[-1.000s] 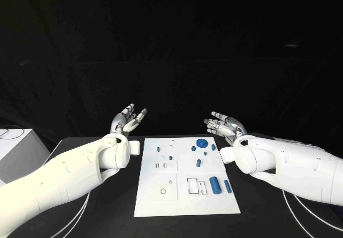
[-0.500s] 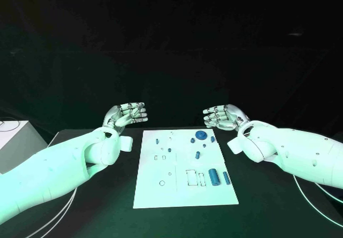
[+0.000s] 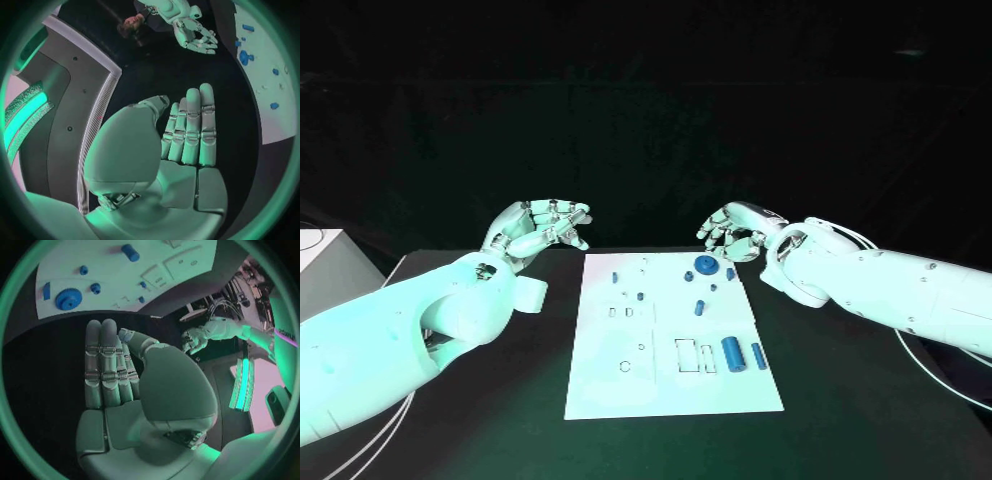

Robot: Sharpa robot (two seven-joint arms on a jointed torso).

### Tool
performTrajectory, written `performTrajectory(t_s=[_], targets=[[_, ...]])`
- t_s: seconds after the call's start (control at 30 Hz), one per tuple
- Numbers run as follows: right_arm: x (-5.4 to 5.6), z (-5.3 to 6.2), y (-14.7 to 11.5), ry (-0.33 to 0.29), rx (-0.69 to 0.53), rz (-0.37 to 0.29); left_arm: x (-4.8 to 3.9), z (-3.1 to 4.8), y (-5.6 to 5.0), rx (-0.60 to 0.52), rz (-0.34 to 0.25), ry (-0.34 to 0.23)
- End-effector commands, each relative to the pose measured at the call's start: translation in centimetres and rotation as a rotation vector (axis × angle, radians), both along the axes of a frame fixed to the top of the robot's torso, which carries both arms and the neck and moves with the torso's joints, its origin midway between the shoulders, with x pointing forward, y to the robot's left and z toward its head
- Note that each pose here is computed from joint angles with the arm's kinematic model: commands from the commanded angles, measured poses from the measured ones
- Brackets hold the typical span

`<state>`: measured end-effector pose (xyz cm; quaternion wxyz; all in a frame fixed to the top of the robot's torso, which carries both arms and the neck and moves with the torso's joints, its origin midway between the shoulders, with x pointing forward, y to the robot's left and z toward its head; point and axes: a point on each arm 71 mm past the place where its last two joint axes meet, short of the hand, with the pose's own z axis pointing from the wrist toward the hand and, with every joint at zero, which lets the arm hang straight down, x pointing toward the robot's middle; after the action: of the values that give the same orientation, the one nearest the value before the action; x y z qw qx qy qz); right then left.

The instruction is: Assemble the parts on the task board

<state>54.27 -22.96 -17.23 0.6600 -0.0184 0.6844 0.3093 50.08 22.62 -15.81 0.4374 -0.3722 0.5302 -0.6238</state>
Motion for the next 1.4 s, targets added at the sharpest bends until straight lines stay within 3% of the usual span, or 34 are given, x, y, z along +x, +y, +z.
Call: performTrajectory(t_s=[0.03,0.33,0.57,1.4], targets=[[0.1,-0.2,0.4,-0.06,-0.24,0.004,-0.66,0.63,-0.8,0.031,-0.076,-0.017],[0.8,-0.4,0.9,-0.074,-0.367,-0.028,-1.64,2.14,-1.1,0.021,-0.106,-0.038],[1.2,-0.6,1.4,-0.057,-0.405,-0.032,-1.89,2.87,-1.1,0.014,-0.113,-0.05],[1.7,-1.6,1.8,-0.007,-0.457,-0.035,-2.23,3.38,-1.2,0.029,-0.13,-0.062]])
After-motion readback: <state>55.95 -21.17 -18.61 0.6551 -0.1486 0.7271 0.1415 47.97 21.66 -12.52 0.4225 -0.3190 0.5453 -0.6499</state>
